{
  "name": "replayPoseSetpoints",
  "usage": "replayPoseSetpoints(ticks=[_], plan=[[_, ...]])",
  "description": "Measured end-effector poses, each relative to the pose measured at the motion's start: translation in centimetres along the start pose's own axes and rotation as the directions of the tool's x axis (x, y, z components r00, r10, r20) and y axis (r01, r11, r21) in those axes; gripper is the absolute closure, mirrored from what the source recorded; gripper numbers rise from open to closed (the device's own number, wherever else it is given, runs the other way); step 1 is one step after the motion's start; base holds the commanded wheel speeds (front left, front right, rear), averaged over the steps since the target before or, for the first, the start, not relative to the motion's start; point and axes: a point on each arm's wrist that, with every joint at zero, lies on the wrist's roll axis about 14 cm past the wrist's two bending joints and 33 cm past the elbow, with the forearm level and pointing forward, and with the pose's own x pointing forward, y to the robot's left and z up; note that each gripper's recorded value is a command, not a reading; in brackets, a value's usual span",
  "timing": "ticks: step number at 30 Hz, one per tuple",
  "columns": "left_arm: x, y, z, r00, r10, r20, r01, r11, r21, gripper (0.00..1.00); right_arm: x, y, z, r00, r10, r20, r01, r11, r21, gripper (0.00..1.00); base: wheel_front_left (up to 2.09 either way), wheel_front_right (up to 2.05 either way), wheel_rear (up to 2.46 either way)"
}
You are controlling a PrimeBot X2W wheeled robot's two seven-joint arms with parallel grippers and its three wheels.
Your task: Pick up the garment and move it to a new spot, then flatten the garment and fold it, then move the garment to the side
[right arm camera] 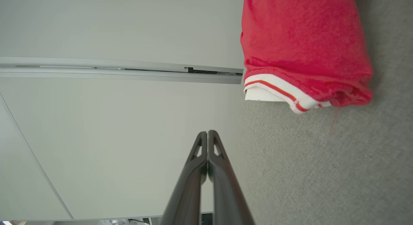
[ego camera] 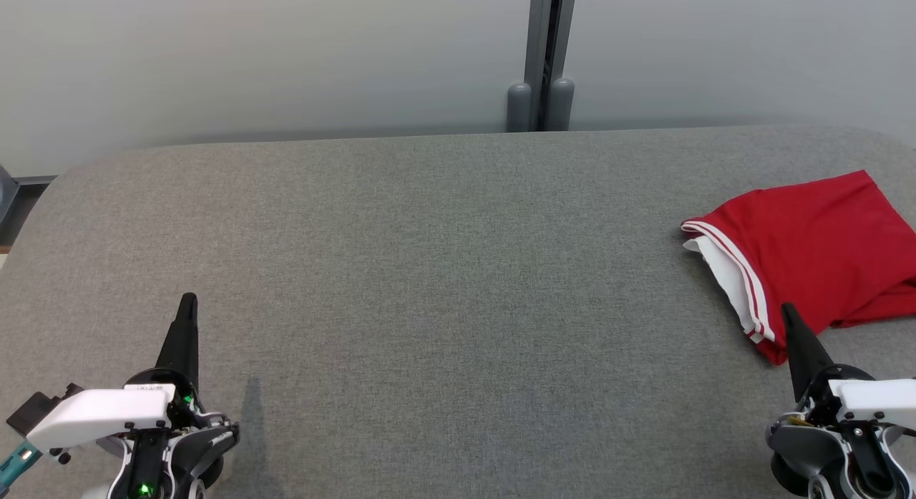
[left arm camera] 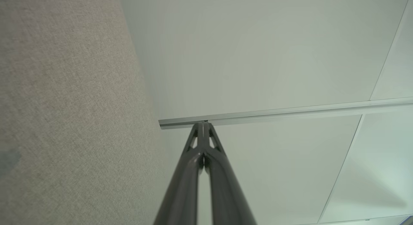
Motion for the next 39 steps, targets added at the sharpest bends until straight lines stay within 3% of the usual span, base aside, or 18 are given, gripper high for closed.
replayPoseSetpoints(ticks=[10,39], plan=[[0.49,-0.51,0.03,1.000,-0.017,-0.008,0.017,0.998,-0.055,1.00,0.50,0.31,-0.08,1.000,0.011,-0.008,-0.010,0.998,0.065,1.00,0.00,0.00,0.00],[0.54,-0.64,0.04,1.000,-0.021,-0.007,0.021,0.998,-0.055,1.00,0.58,0.42,-0.10,1.000,0.013,-0.011,-0.013,0.998,0.065,1.00,0.00,0.00,0.00]])
